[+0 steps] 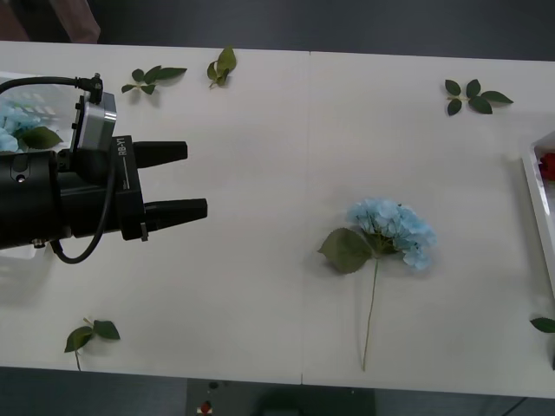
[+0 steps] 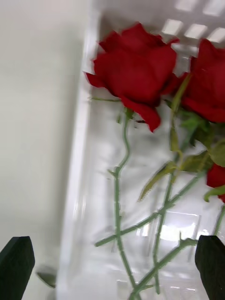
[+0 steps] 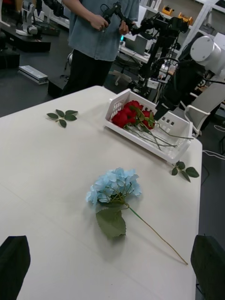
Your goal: Put the red flowers into the right box and the blue flowers into the left box
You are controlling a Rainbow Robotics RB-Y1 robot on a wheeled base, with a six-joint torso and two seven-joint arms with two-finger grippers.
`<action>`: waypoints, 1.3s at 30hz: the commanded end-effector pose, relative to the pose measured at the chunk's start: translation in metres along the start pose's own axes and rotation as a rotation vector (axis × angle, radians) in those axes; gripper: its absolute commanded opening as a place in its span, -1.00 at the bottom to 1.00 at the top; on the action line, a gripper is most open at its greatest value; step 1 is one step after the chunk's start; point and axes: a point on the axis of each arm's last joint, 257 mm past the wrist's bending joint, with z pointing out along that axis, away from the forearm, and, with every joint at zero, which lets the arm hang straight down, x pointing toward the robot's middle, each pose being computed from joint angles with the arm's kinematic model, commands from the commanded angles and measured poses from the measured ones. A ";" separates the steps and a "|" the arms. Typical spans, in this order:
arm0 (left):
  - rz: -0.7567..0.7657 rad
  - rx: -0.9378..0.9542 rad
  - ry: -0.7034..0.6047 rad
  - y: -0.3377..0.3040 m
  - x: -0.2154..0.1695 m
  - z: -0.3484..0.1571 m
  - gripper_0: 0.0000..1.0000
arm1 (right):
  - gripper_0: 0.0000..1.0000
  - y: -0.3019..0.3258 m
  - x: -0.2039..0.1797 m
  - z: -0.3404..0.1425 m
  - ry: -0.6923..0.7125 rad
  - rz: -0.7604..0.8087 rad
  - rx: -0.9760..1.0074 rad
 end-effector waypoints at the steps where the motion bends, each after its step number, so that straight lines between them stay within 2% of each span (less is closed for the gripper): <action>1: 0.108 0.010 0.007 -0.007 -0.011 -0.003 1.00 | 1.00 0.016 -0.046 -0.033 -0.053 -0.005 -0.026; 11: 0.108 0.010 0.007 -0.007 -0.011 -0.003 1.00 | 1.00 0.110 -0.070 -0.013 -0.046 0.041 -0.078; 19: 0.108 0.010 0.007 -0.007 -0.011 -0.003 1.00 | 1.00 0.174 -0.069 0.008 -0.010 0.083 -0.103; 39: 0.108 0.010 0.007 -0.007 -0.011 -0.003 1.00 | 1.00 0.290 -0.015 0.050 0.116 0.155 0.008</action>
